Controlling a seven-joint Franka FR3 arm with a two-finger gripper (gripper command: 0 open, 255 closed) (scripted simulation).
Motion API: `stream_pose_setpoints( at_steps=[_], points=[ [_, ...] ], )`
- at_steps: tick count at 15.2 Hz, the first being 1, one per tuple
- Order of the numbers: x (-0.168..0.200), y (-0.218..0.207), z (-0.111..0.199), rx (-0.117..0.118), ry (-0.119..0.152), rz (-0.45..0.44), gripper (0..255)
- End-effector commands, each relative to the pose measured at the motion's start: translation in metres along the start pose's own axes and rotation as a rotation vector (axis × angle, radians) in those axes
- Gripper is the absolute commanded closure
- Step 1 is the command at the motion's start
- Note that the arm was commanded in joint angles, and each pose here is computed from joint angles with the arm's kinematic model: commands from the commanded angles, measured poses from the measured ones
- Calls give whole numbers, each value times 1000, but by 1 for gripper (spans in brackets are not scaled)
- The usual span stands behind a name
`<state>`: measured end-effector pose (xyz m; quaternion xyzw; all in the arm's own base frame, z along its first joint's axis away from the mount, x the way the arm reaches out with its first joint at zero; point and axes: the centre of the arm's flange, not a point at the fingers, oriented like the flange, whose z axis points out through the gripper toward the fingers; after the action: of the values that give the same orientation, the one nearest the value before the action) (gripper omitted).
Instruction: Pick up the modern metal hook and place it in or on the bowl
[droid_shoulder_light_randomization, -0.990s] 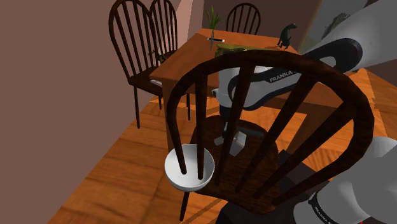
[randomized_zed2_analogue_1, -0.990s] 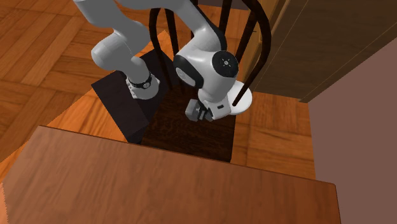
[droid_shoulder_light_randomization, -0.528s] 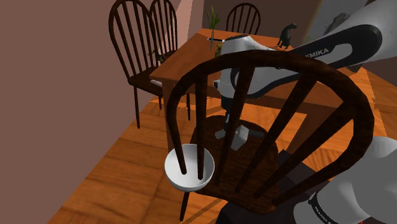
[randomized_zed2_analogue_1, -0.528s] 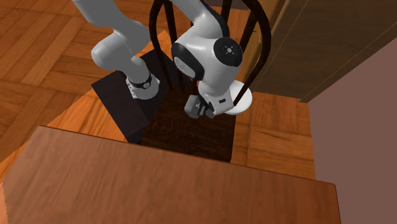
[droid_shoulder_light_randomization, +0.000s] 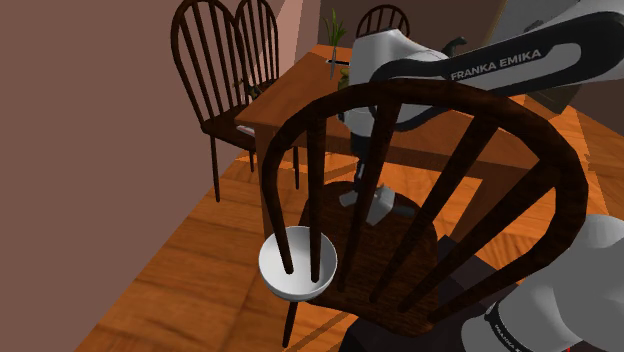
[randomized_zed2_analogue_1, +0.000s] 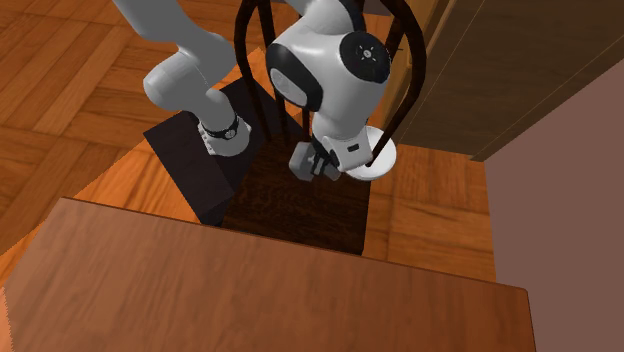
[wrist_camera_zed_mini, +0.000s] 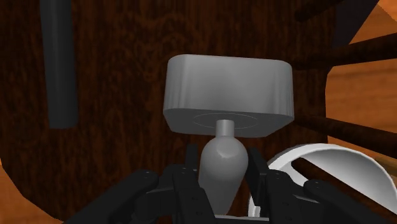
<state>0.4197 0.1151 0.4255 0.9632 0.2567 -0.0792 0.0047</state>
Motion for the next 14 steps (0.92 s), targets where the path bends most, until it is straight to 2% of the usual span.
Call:
stream_pose_setpoints(
  at_steps=[1, 2, 14],
  points=[
    [-3, 0, -11, 0, 0, 0, 255],
    [-4, -1, -16, 0, 0, 0, 255],
    [85, -128, -46, 0, 0, 0, 255]
  ],
)
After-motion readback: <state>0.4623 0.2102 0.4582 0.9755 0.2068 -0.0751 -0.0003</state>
